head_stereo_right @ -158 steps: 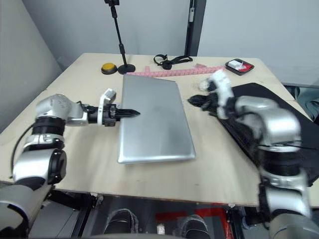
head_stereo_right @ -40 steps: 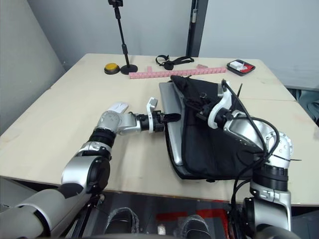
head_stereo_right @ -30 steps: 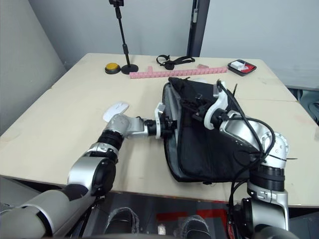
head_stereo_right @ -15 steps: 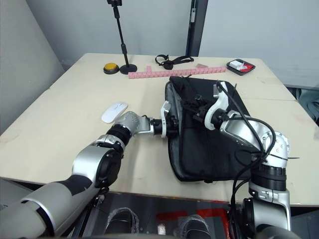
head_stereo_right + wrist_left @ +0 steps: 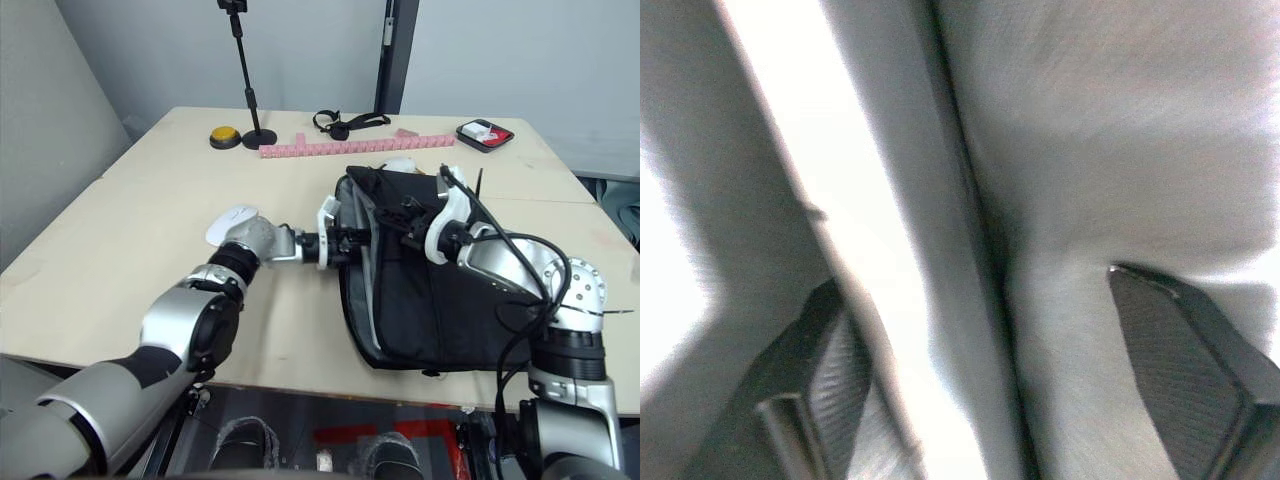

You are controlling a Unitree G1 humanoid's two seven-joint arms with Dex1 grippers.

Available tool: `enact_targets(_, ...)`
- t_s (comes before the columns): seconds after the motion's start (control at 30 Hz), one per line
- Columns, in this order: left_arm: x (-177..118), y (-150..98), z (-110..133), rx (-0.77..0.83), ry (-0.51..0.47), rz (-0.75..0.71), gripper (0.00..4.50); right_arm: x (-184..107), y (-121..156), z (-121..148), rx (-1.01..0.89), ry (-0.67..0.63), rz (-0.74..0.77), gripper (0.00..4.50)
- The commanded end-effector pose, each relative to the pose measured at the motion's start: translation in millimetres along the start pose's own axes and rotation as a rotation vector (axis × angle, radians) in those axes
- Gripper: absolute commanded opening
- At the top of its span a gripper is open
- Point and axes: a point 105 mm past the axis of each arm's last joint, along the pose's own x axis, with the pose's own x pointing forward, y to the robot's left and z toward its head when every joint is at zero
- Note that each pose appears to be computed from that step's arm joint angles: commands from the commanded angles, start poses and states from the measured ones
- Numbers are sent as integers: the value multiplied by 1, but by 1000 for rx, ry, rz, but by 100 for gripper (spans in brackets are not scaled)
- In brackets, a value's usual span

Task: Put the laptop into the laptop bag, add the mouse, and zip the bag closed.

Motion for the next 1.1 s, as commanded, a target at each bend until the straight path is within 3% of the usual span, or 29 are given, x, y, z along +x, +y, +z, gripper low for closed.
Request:
enact_targets(0.03,-12,-40,19,93,-7,-98,370,-4,3,11,-18,-16,2,0)
enact_targets(0.23,-60,-55,17,209,3,-79,370,-2,-1,13,-25,8,-17,0)
enact_targets(0.47,-123,-93,20,535,-75,-138,370,11,-13,8,-119,50,-74,0)
enact_targets(0.67,-160,-94,4,823,-9,-52,370,22,-19,-2,-183,106,-83,0)
enact_targets(0.7,-168,-91,3,899,4,-23,372,24,-10,-4,-208,117,-27,73)
enact_targets(0.77,-185,-82,0,1041,54,46,372,28,1,-5,-248,141,39,132)
enact_targets(0.87,-201,-74,0,1107,107,112,372,31,-3,-1,-292,150,28,235)
enact_targets(1.07,-244,-74,3,1083,125,187,372,24,8,12,-336,165,121,447)
enact_targets(1.1,-251,-74,3,1067,120,200,372,19,10,15,-358,165,133,447)
